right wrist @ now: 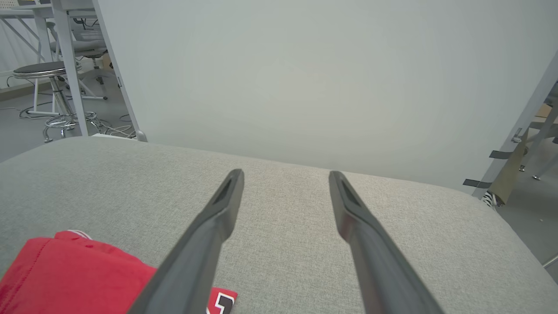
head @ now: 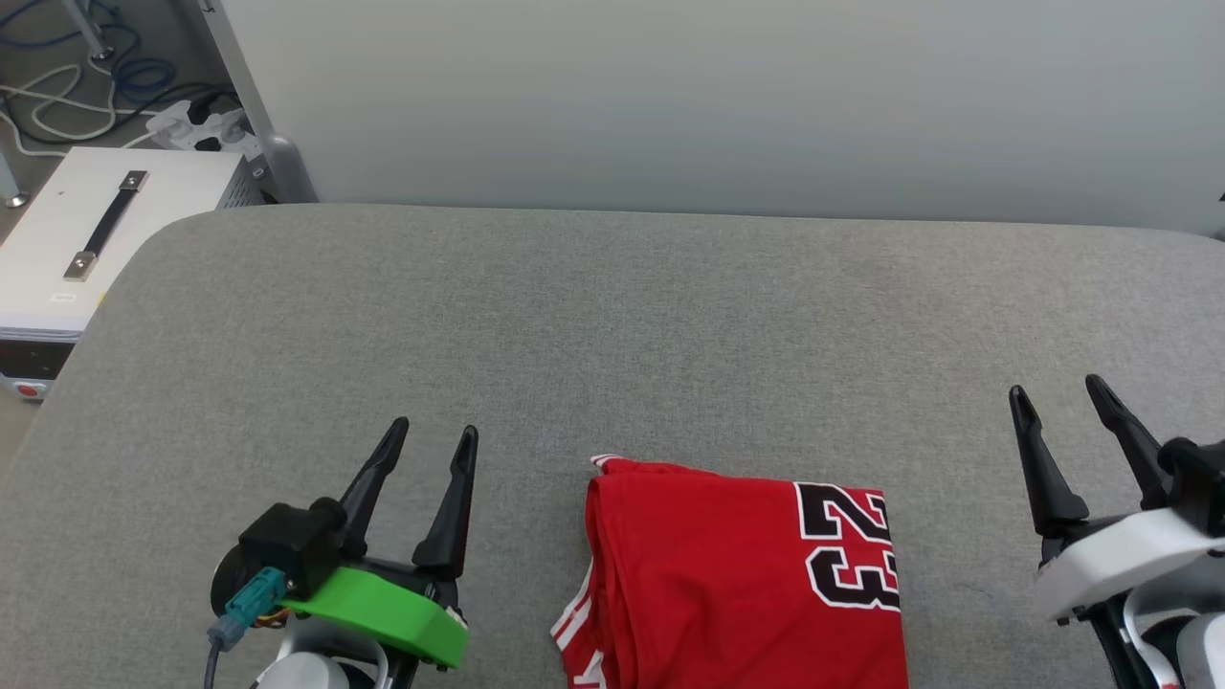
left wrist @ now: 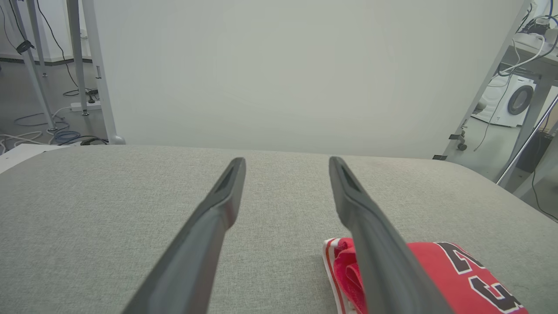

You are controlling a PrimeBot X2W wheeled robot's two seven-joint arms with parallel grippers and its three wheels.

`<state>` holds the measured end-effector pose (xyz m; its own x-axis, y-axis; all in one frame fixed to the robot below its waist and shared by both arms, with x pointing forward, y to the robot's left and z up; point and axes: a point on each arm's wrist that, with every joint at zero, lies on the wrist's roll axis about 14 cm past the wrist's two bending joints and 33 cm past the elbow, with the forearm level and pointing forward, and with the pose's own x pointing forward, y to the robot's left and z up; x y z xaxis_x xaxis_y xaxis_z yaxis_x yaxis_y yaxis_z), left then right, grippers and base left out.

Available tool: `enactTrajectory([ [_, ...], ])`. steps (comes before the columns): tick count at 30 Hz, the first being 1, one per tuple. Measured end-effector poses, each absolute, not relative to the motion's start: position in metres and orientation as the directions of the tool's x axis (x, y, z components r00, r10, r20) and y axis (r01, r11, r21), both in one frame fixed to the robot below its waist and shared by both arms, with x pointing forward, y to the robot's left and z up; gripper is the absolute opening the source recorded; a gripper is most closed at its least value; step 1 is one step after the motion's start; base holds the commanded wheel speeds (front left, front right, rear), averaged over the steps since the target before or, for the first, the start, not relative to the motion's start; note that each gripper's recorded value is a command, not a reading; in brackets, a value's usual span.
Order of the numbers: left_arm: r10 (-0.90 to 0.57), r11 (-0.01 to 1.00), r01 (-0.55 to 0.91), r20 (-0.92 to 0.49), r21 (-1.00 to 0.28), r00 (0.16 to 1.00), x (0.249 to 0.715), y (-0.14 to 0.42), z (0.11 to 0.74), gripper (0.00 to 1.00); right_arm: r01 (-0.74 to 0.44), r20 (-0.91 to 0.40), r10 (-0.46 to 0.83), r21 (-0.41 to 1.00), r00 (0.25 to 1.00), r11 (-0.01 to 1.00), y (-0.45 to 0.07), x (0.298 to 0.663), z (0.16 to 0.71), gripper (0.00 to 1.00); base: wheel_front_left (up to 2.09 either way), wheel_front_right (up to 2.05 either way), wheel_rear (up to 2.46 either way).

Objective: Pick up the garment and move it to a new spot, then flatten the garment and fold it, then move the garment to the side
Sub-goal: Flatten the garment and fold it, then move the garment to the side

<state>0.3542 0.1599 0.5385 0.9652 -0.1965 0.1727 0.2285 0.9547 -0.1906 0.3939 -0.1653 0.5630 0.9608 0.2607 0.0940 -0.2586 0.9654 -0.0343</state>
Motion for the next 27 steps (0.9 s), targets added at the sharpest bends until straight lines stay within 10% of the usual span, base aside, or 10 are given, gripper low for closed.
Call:
enactTrajectory([
  [27,-0.162,0.962,0.195,0.176,-0.19,0.971,0.344,0.163,0.537,1.0,-0.159,0.083,0.152,0.074,0.985,0.985,-0.168,0.367,0.524,1.0,0.0,0.0,0.0],
])
